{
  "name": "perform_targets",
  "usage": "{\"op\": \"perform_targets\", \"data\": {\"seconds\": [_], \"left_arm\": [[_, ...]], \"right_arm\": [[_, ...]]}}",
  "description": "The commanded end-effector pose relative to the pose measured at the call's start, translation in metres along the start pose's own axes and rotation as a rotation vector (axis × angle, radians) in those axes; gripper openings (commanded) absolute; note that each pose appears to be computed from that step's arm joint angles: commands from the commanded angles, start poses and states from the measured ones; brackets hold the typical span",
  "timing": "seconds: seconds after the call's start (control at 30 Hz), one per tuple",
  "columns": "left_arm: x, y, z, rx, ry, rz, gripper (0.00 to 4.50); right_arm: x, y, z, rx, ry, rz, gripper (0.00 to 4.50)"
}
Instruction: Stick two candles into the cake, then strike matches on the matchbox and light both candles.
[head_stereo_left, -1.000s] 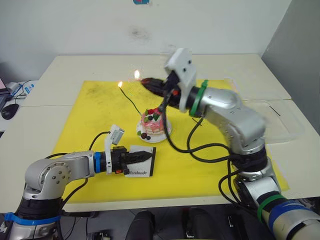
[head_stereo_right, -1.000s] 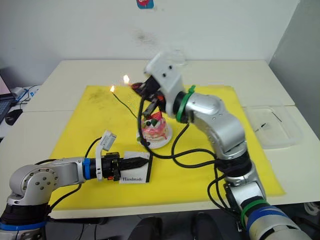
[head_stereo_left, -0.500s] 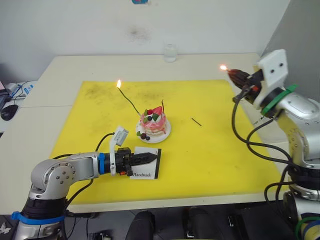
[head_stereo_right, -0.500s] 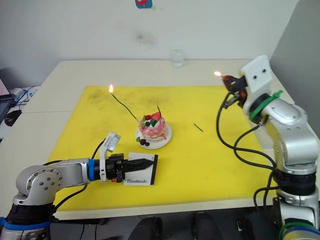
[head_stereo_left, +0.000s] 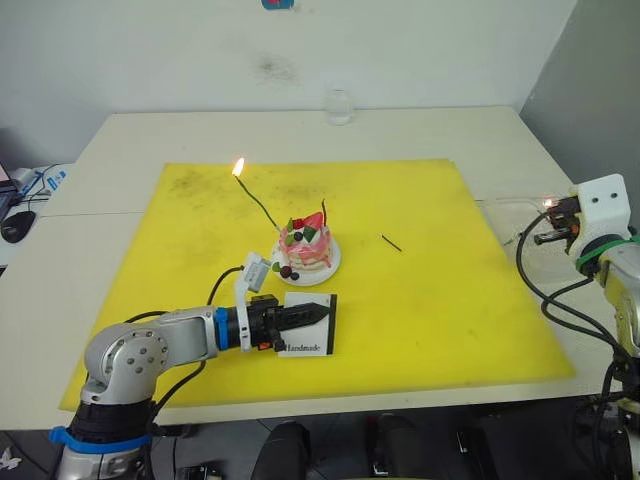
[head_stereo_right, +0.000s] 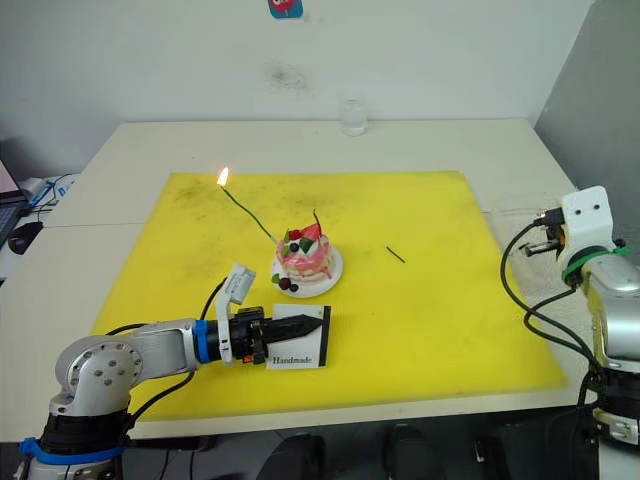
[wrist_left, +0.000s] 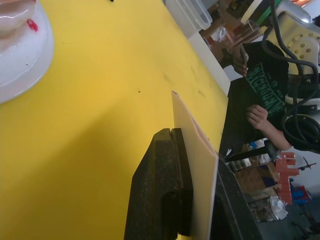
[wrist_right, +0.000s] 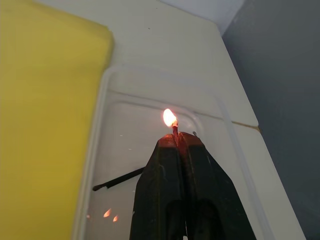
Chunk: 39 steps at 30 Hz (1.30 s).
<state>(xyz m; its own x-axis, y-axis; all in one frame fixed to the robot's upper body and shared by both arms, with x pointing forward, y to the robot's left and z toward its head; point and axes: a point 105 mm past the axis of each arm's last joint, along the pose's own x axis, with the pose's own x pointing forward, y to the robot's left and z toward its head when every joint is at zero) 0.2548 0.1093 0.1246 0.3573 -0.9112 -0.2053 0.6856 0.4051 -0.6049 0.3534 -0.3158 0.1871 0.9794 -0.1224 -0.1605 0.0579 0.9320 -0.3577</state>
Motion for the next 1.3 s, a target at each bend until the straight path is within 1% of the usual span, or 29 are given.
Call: {"op": "perform_targets", "data": {"seconds": [0.03,0.1,0.2,0.3,0.4,0.43,0.47,0.57,0.63,0.7,0.8,0.87,0.97,1.07,1.1,1.2,1.3], "left_arm": [[0.002,-0.008,0.007,0.045,-0.032,-0.019,0.0],[0.002,-0.008,0.009,0.049,-0.039,-0.016,0.0],[0.002,-0.007,0.01,0.053,-0.043,-0.011,0.0],[0.001,-0.007,0.01,0.056,-0.044,-0.004,0.0],[-0.001,-0.005,0.011,0.06,-0.047,0.007,0.0],[-0.002,-0.005,0.012,0.06,-0.048,0.009,0.0],[-0.002,-0.005,0.012,0.057,-0.051,0.011,0.0],[-0.003,-0.006,0.015,0.047,-0.062,0.007,0.0],[-0.003,-0.009,0.016,0.033,-0.063,-0.011,0.0],[-0.004,-0.012,0.016,0.023,-0.054,-0.028,0.0],[-0.006,-0.013,0.013,0.017,-0.034,-0.037,0.0],[-0.007,-0.013,0.013,0.015,-0.03,-0.037,0.0],[-0.008,-0.01,0.013,0.015,-0.026,-0.024,0.0],[-0.01,-0.006,0.014,0.016,-0.03,-0.001,0.0],[-0.011,-0.005,0.014,0.017,-0.033,0.012,0.0],[-0.012,-0.002,0.014,0.015,-0.037,0.029,0.0],[-0.014,0.0,0.014,0.017,-0.033,0.043,0.0]], "right_arm": [[0.002,-0.015,0.002,0.078,-0.008,-0.055,0.04],[0.006,-0.017,-0.003,0.111,0.007,-0.069,0.04],[0.009,-0.019,-0.006,0.128,0.014,-0.083,0.68],[0.01,-0.019,-0.004,0.134,-0.003,-0.088,1.66],[0.007,-0.019,0.004,0.128,-0.045,-0.095,2.73],[0.005,-0.02,0.009,0.126,-0.067,-0.102,3.02],[0.001,-0.02,0.017,0.108,-0.098,-0.104,3.47],[-0.013,-0.019,0.048,0.049,-0.225,-0.082,4.49],[-0.024,-0.011,0.073,0.007,-0.326,-0.013,4.49],[-0.036,0.002,0.091,-0.052,-0.395,0.072,4.49],[-0.053,0.029,0.104,-0.119,-0.463,0.25,4.49],[-0.064,0.047,0.106,-0.174,-0.485,0.348,4.49],[-0.078,0.082,0.095,-0.141,-0.471,0.528,4.49],[-0.081,0.115,0.074,-0.117,-0.437,0.635,4.49],[-0.077,0.127,0.066,-0.102,-0.428,0.651,4.49],[-0.066,0.147,0.053,-0.063,-0.4,0.68,4.49],[-0.046,0.167,0.04,-0.024,-0.353,0.709,4.49]]}}
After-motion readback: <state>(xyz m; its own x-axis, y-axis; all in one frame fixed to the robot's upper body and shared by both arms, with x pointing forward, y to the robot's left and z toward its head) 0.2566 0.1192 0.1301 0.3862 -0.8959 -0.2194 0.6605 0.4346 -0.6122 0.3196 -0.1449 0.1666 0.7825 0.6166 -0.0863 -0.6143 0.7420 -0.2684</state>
